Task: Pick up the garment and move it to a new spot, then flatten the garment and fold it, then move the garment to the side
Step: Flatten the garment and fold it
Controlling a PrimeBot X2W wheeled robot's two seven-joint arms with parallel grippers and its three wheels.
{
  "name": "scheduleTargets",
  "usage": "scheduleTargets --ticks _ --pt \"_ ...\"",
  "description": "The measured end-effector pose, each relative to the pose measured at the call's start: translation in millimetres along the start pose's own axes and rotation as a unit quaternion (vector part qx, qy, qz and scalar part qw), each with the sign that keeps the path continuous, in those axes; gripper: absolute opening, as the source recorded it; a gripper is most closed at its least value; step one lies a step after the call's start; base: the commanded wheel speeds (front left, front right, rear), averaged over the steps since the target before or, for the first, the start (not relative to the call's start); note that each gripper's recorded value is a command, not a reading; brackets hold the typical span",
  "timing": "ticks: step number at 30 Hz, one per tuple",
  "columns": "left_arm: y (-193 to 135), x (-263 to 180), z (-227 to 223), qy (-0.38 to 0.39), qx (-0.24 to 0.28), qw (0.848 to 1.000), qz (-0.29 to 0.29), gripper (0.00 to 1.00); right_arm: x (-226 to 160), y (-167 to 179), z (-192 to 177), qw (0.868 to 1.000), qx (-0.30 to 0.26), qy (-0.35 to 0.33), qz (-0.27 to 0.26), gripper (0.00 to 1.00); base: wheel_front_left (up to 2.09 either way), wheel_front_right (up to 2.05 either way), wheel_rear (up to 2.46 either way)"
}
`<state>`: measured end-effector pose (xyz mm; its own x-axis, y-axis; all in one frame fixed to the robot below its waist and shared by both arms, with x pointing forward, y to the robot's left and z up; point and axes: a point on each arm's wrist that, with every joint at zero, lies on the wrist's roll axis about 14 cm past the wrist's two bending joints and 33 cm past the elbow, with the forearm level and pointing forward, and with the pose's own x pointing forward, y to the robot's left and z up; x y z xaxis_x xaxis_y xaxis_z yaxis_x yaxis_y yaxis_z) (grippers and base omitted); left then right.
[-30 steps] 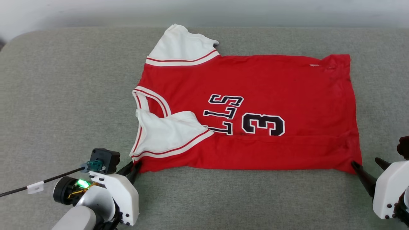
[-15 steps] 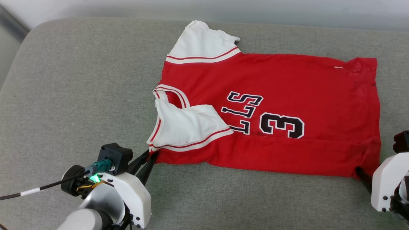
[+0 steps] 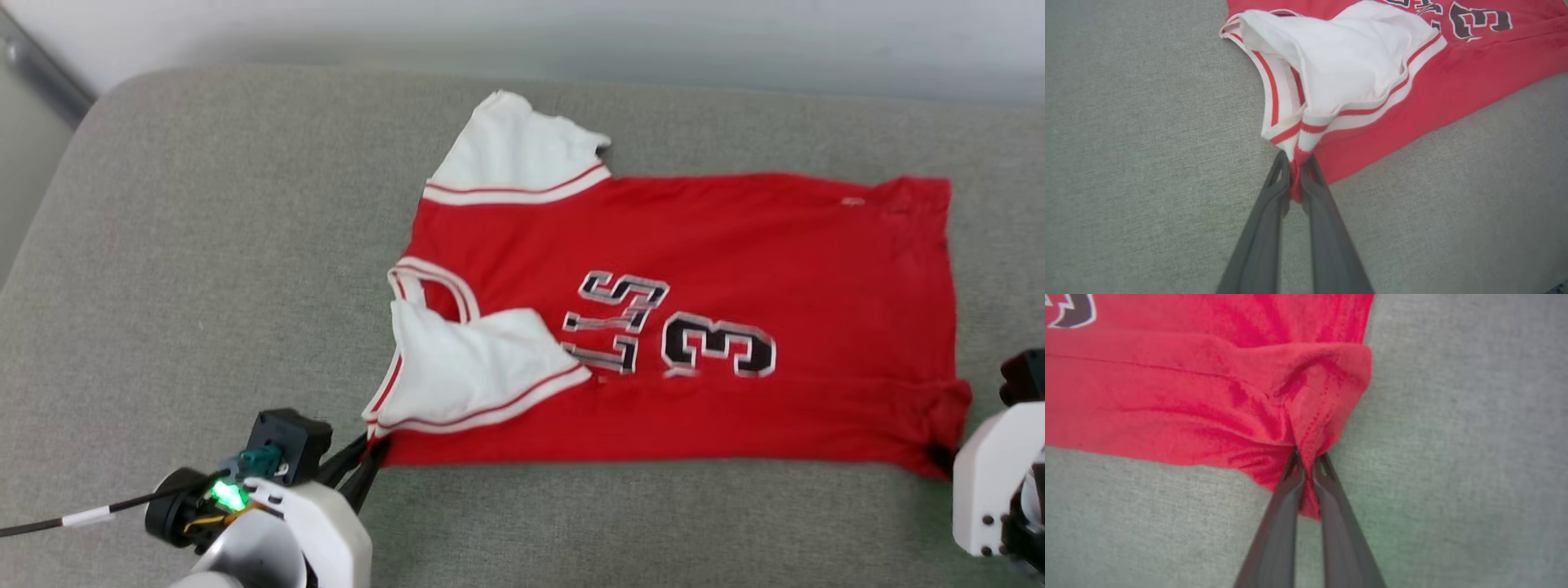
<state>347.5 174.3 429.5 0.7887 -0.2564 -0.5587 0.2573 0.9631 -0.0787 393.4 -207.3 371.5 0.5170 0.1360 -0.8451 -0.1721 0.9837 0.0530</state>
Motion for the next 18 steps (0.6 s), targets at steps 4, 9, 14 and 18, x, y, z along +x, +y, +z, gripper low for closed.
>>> scheduleTargets --ticks 4,9,14,18 --pt "-2 -12 -12 0.015 0.002 1.000 0.000 0.00 -21 -14 -10 1.000 0.002 0.002 -0.016 0.00 0.00 0.00 0.00" --pt "-8 -29 -34 0.043 -0.018 0.999 -0.005 0.00 -52 -24 -27 1.000 0.003 0.009 -0.026 0.00 0.00 0.00 0.00" --pt "-19 -41 -55 0.067 -0.040 0.997 -0.019 0.00 -75 -33 -53 0.999 0.019 0.029 -0.038 0.00 0.00 0.00 0.00" --pt "-29 -46 -74 0.097 -0.047 0.994 -0.031 0.00 -79 -32 -72 0.998 0.034 0.047 -0.038 0.00 0.00 0.00 0.00"
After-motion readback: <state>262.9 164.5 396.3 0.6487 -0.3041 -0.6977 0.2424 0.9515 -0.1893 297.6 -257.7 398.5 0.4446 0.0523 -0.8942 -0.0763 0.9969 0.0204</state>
